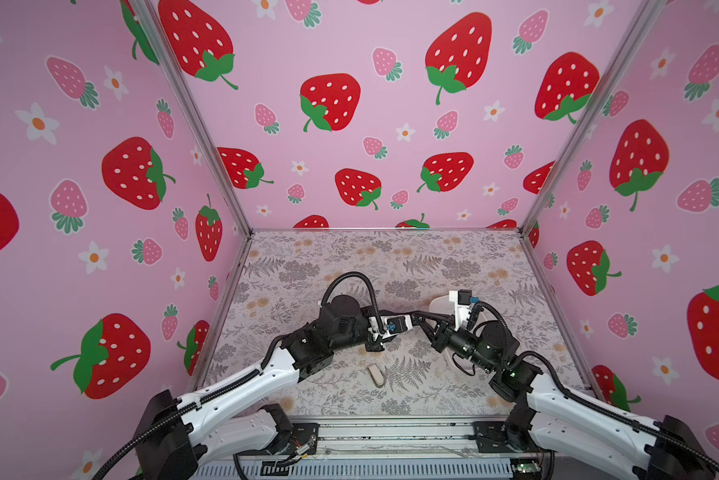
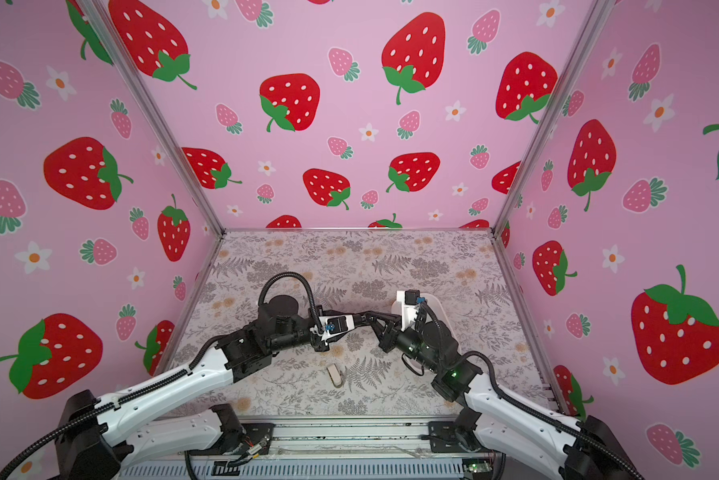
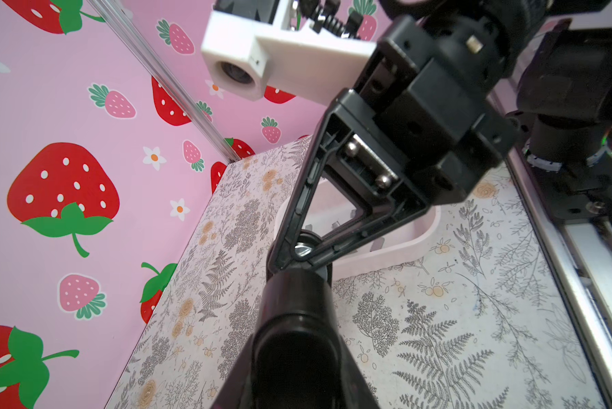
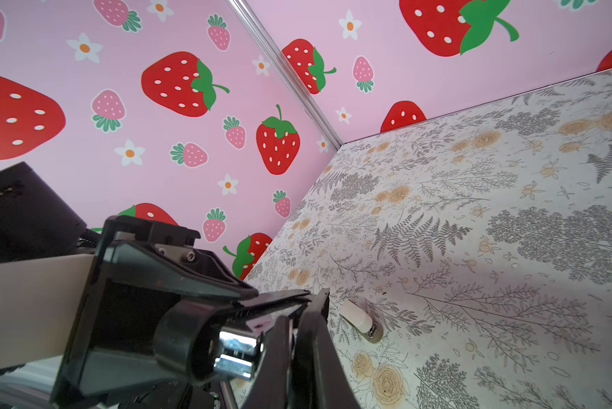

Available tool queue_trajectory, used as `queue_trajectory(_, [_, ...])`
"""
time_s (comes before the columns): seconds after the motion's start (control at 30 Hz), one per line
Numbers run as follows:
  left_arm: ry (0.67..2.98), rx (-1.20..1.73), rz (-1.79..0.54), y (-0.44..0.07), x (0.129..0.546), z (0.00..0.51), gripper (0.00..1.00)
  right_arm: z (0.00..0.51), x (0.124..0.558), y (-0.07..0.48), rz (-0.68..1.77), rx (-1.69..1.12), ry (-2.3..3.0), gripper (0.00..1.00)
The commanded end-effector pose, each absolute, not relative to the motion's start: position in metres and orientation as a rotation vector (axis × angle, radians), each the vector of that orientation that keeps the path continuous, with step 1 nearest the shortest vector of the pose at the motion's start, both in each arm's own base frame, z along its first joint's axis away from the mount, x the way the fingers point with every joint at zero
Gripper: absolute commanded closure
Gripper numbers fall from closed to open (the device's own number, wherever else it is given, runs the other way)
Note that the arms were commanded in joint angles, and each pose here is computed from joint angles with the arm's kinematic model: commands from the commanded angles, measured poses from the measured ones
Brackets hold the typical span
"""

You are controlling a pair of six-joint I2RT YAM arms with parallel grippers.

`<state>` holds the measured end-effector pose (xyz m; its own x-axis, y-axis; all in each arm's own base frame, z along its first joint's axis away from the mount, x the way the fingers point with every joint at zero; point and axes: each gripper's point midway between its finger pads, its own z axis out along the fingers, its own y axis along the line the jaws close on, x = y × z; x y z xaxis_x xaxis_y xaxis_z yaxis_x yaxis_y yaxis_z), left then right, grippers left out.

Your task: Load the staples into the stapler

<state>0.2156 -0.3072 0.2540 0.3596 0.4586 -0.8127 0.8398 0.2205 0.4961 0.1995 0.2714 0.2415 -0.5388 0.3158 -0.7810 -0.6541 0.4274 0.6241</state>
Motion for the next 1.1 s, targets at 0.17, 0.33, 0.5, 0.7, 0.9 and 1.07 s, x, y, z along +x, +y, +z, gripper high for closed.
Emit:
queue_trajectory(0.17, [1.084, 1.214, -0.358, -0.279, 0.22, 0.338, 1.0, 0.17, 0.243, 0.215, 1.027, 0.002, 1.91, 1.0])
queue_trajectory(0.33, [1.07, 1.249, -0.36, -0.278, 0.218, 0.334, 1.0, 0.175, 0.241, 0.212, 1.062, 0.014, 1.882, 0.96])
queue_trajectory(0.5, [1.057, 1.298, -0.358, -0.282, 0.216, 0.33, 1.0, 0.191, 0.235, 0.213, 1.104, -0.017, 1.832, 0.78])
queue_trajectory(0.7, [1.102, 1.451, -0.337, -0.287, 0.216, 0.309, 1.0, 0.213, 0.228, 0.213, 1.134, -0.059, 1.775, 0.63])
queue_trajectory(0.9, [1.121, 1.515, -0.345, -0.291, 0.216, 0.292, 1.0, 0.237, 0.22, 0.206, 1.126, -0.087, 1.728, 0.53])
queue_trajectory(1.07, [1.135, 1.585, -0.338, -0.29, 0.214, 0.28, 1.0, 0.272, 0.211, 0.195, 1.054, -0.166, 1.619, 0.42])
